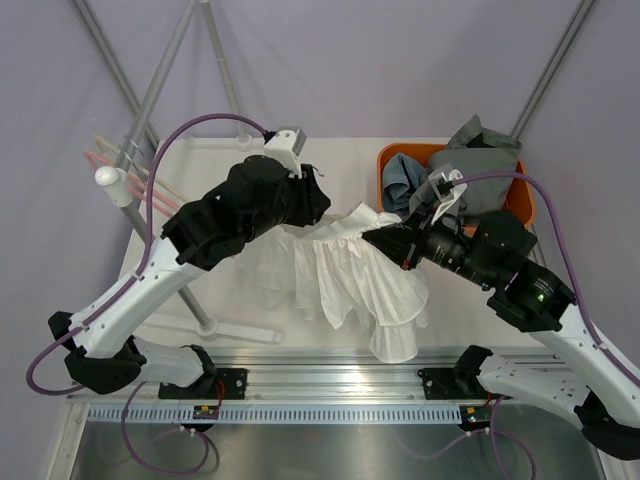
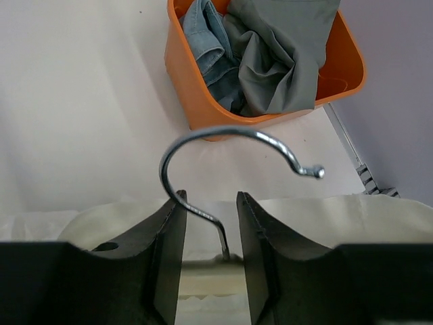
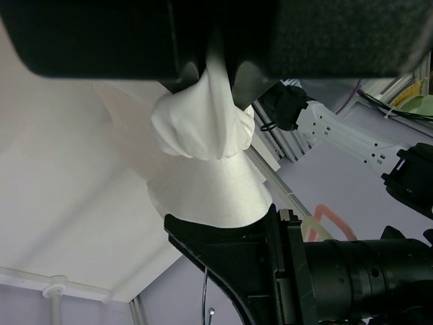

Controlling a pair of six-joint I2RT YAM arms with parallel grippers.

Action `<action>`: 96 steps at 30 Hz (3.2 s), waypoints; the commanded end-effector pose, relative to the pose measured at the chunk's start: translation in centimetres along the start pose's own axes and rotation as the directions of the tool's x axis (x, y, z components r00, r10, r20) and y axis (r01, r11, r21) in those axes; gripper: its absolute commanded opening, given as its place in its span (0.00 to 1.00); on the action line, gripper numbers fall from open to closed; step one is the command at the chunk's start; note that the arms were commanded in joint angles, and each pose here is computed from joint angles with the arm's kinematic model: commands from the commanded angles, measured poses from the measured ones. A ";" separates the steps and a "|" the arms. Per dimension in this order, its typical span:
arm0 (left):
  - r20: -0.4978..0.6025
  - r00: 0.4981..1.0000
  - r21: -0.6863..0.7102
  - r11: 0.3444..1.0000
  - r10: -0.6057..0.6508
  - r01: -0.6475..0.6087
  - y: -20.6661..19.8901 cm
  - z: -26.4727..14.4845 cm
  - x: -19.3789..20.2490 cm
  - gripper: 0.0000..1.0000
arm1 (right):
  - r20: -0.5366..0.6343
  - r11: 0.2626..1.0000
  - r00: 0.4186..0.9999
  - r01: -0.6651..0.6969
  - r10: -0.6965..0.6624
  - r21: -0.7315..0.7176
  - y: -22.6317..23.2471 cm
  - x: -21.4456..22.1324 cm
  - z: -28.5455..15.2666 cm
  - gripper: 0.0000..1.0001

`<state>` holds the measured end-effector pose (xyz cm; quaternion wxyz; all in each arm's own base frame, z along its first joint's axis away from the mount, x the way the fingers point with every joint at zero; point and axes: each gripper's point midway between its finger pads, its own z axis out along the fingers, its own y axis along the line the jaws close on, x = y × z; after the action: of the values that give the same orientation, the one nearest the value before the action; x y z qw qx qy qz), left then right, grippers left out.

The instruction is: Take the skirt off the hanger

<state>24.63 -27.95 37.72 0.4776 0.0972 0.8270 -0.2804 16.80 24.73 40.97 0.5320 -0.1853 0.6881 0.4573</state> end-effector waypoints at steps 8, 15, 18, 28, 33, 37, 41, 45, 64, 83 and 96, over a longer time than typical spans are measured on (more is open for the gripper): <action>0.049 0.999 0.064 0.998 -0.015 0.012 -1.8 -0.8 -1.4 0.00 | 0.180 0.993 0.983 0.048 -0.028 -0.108 3.3 -5.0 -2.5 0.00; 0.068 0.997 0.058 0.998 0.030 -0.034 -2.3 -2.5 -3.7 0.00 | 0.009 1.000 1.000 -0.007 0.007 0.028 0.4 -0.8 -3.2 0.54; 0.078 0.996 0.045 0.998 0.042 -0.046 -2.4 -2.9 -4.8 0.00 | -0.045 0.998 0.999 -0.016 0.018 0.059 -0.5 1.3 -4.0 0.57; 0.111 0.993 0.046 0.998 0.035 -0.041 -2.8 -3.8 -6.4 0.00 | -0.108 0.995 0.991 -0.065 0.072 0.073 -1.6 5.7 -6.7 0.46; 0.118 0.993 0.060 0.998 0.029 -0.036 -3.1 -3.9 -6.7 0.00 | -0.139 0.994 0.986 -0.082 0.092 0.079 -2.0 7.1 -6.7 0.00; 0.117 0.993 0.071 0.997 0.027 -0.036 -3.3 -4.0 -6.7 0.00 | -0.087 0.989 0.991 -0.089 0.100 0.121 -2.8 6.7 -7.1 0.00; 0.109 0.992 0.072 0.995 0.060 -0.068 -2.9 -4.2 -6.1 0.00 | 0.087 0.958 0.992 -0.113 0.094 0.263 -5.0 3.7 -10.4 0.00; 0.101 0.991 0.119 0.988 0.088 -0.100 -2.9 -4.4 -4.5 0.00 | 0.288 0.896 0.954 -0.194 0.079 0.400 -7.3 0.5 -15.7 0.00; 0.304 0.952 0.188 0.982 -0.041 -0.018 -3.6 -7.4 -9.1 0.00 | 0.059 0.980 0.993 -0.112 0.104 0.162 -3.2 4.9 -12.4 0.00; 0.173 0.937 0.762 0.644 -0.302 0.067 -15.0 -14.2 -12.4 0.00 | 0.010 0.977 0.993 -0.120 0.120 0.177 -4.0 3.6 -0.7 0.00; 0.125 0.930 0.843 0.531 -0.346 0.084 -16.5 -15.8 -12.7 0.00 | -0.001 0.978 0.991 -0.132 0.134 0.163 -3.9 2.8 4.0 0.00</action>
<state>14.10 -32.57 58.02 0.4331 0.1532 0.5774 -0.6749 20.84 26.37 32.80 0.4750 -0.0998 0.7774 0.4002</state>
